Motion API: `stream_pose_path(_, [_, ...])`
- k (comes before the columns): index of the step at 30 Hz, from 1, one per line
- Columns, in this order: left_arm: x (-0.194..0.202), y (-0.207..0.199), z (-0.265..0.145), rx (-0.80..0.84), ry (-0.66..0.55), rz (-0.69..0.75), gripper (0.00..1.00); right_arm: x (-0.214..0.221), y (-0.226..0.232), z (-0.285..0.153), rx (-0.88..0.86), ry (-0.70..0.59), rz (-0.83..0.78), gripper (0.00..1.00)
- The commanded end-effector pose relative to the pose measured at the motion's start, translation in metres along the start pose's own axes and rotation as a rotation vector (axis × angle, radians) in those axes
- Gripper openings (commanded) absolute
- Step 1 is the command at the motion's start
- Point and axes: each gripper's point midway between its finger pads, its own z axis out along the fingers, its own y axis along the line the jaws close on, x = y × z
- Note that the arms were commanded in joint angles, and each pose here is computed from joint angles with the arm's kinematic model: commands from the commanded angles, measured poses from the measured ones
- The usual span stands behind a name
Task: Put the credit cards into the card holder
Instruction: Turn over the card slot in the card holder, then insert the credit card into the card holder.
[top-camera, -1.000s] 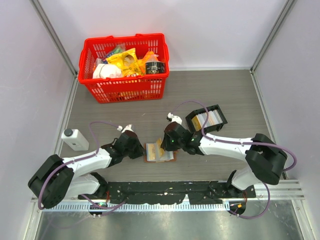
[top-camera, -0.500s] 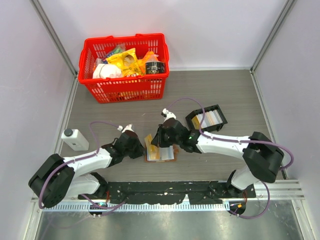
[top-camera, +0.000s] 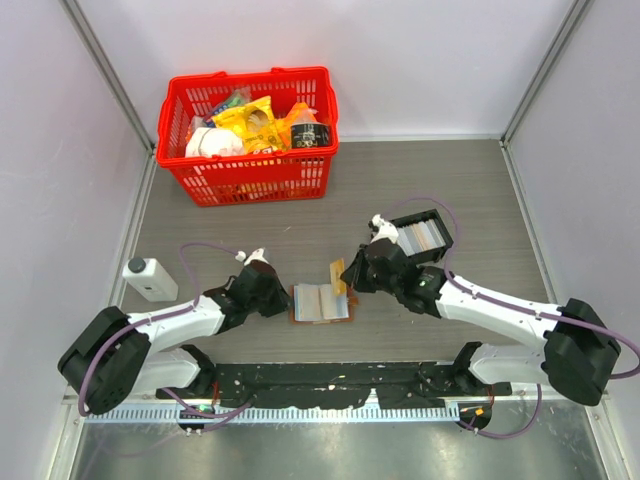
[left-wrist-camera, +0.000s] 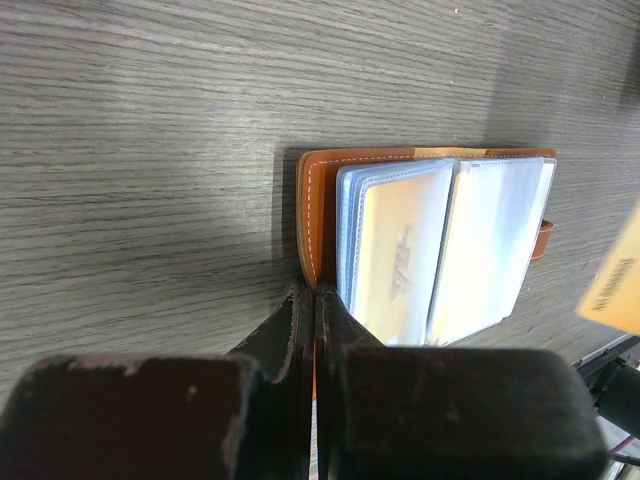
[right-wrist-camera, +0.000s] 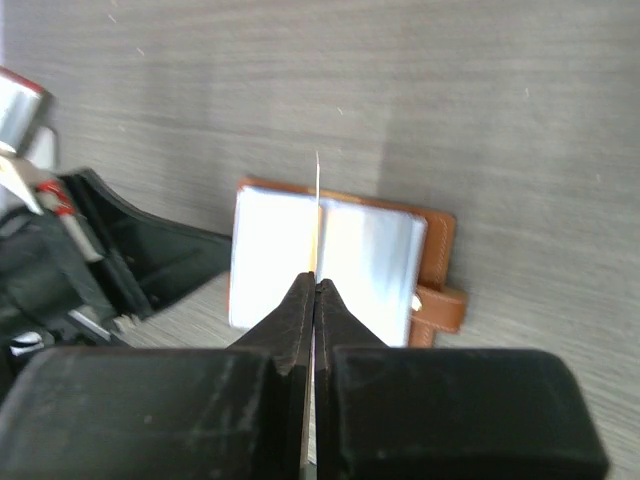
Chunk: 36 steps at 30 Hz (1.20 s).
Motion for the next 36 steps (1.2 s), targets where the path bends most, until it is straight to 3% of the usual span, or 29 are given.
stream_pose_path(1, [0.018, 0.034, 0.002, -0.119, 0.053, 0.021, 0.00, 0.019, -0.002, 0.006, -0.036, 0.041, 0.041, 0.01])
stream_pose_path(15, [0.021, 0.037, 0.004, -0.136, 0.066, 0.020, 0.00, 0.055, 0.003, 0.030, -0.171, 0.103, 0.153, 0.01])
stream_pose_path(25, [0.021, 0.038, 0.005, -0.140, 0.064, 0.014, 0.00, 0.074, -0.014, 0.037, -0.154, 0.121, 0.195, 0.01])
stream_pose_path(31, [0.023, 0.039, 0.007, -0.141, 0.076, 0.015, 0.00, 0.067, 0.001, 0.033, -0.225, 0.104, 0.228, 0.01])
stream_pose_path(36, [0.023, 0.039, 0.008, -0.139, 0.076, 0.014, 0.00, 0.072, -0.008, 0.038, -0.173, 0.125, 0.202, 0.01])
